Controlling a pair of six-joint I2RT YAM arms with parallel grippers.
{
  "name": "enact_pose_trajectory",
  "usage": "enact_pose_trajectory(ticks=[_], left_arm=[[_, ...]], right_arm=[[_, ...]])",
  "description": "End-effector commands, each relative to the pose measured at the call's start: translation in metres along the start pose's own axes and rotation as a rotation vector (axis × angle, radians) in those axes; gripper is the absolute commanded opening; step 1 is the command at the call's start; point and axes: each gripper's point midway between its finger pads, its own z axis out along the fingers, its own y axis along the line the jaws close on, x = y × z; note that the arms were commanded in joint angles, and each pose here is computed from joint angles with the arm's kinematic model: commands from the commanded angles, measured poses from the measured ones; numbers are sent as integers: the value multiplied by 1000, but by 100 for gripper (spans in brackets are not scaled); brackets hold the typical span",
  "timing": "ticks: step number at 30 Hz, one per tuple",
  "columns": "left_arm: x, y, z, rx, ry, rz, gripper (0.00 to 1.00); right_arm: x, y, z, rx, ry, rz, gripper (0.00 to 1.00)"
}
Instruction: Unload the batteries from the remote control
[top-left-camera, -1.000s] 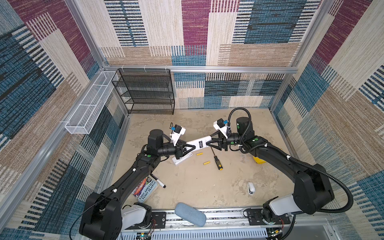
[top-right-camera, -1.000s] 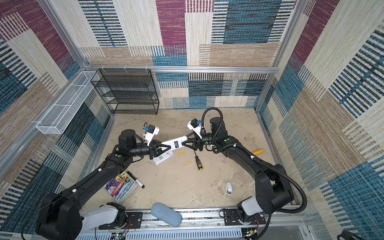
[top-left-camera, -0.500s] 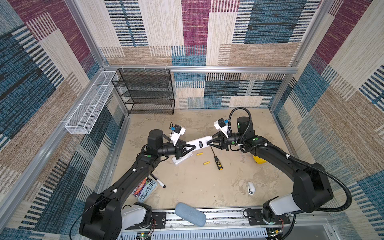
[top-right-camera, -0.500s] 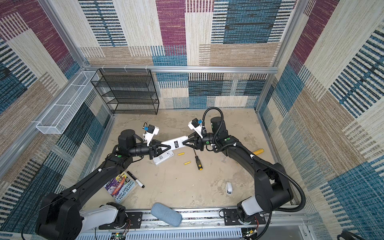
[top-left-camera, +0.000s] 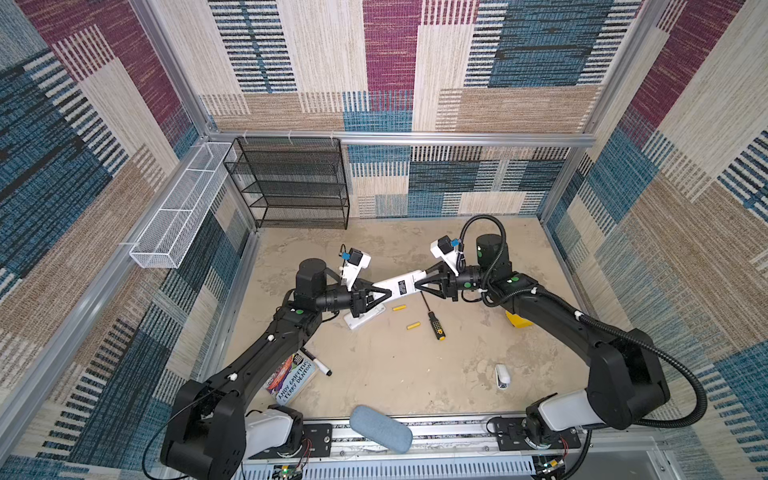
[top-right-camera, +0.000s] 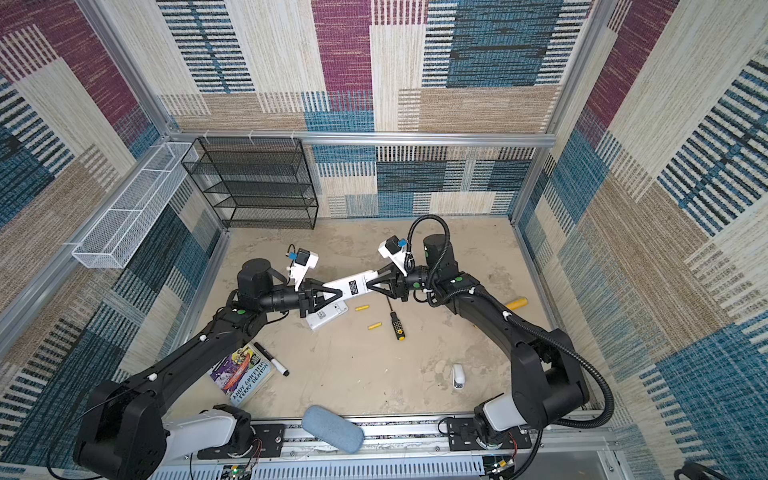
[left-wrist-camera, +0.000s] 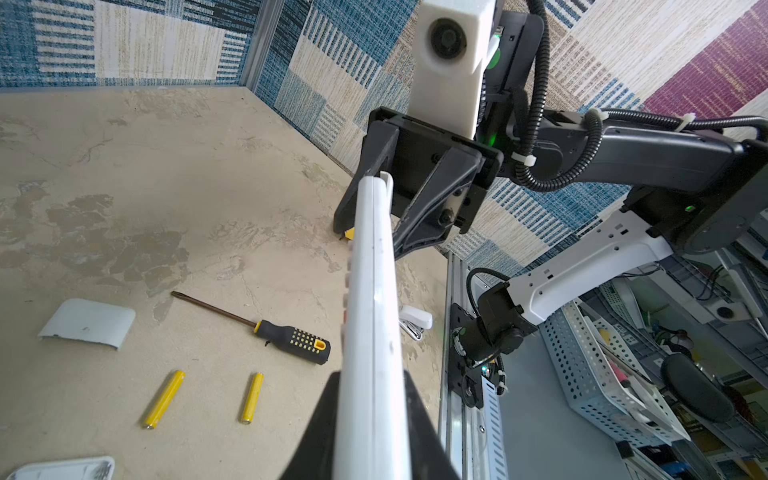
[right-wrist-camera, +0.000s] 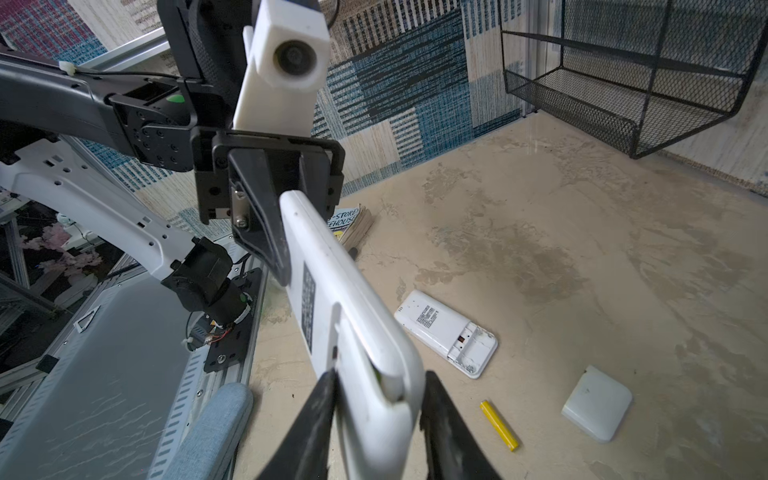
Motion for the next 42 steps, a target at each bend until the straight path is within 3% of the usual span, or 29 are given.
enact_pose_trajectory(ticks=[1, 7, 20, 30, 42], left_arm=[[-6, -15, 0, 90, -14, 23, 2], [-1, -8, 3, 77, -18, -19, 1], [0, 5, 5, 25, -11, -63, 1], [-2, 2, 5, 41, -18, -65, 1], [-4, 4, 5, 27, -19, -65, 0]], right_arm=[[-3, -10, 0, 57, -12, 9, 33], [0, -9, 2, 35, -11, 30, 27], [-3, -6, -1, 40, -18, 33, 26], [-2, -10, 0, 55, -23, 49, 36], [0, -12, -3, 89, -14, 40, 36]])
